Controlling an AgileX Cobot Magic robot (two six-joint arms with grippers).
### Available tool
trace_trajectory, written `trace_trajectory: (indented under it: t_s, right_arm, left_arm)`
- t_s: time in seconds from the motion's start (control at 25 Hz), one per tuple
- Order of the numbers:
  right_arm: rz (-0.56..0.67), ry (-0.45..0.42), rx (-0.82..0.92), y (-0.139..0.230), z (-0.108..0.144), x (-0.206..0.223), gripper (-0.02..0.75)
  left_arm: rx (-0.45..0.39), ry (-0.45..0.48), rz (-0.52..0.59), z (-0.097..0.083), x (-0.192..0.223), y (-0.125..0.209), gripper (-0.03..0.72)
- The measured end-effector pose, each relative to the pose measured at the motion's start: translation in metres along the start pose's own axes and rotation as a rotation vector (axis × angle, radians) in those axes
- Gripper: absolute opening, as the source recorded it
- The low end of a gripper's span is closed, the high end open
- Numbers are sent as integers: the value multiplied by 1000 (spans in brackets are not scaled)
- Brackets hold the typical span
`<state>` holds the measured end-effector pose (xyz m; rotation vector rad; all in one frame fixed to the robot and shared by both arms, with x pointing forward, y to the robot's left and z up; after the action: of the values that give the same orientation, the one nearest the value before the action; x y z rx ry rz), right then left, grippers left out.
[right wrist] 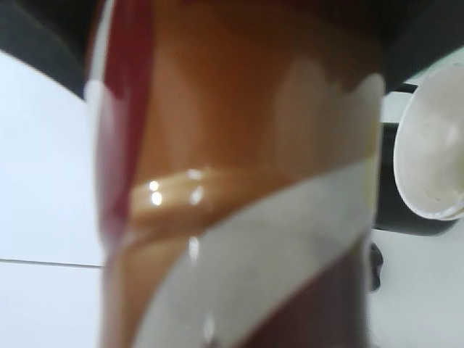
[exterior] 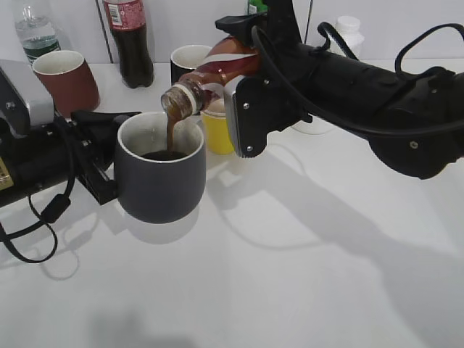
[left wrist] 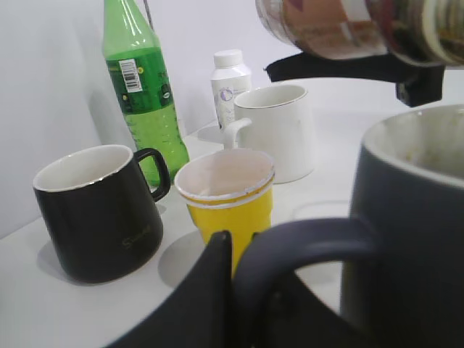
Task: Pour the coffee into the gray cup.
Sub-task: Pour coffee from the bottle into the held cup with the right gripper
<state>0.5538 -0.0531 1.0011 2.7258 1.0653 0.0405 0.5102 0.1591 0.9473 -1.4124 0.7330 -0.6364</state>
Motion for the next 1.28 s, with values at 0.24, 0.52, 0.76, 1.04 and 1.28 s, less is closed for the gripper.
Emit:
trace_trajectory:
  t_s: [0.24, 0.52, 0.76, 1.04, 1.28]
  right_arm:
    - [0, 0, -5, 0, 0, 0, 528]
    - [-5, 0, -17, -1, 0, 0, 528]
    - [-5, 0, -22, -1, 0, 0, 528]
    - [-6, 1, -30, -1, 0, 0, 528]
    - [-7, 1, -41, -1, 0, 0, 528]
  left_arm:
    - [0, 0, 0, 0, 0, 0, 45]
    - [0, 0, 0, 0, 0, 0, 45]
    - [0, 0, 0, 0, 0, 0, 45]
    - [0, 0, 0, 0, 0, 0, 45]
    - [0, 0, 0, 0, 0, 0, 45]
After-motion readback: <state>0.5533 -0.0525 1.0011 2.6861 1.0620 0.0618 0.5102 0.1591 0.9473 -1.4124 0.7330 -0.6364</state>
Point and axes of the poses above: a point on each arm's last joint axis where the gripper is mounted, x pointing out along that axis toward the gripper, z along the wrist's bending axis when the last joint is at zero, y = z × x, the point moved 3 cm from there along x, pointing out along that axis toward the gripper, and after that the axes turned 10 degrees about -x, right-handed, at the moved point
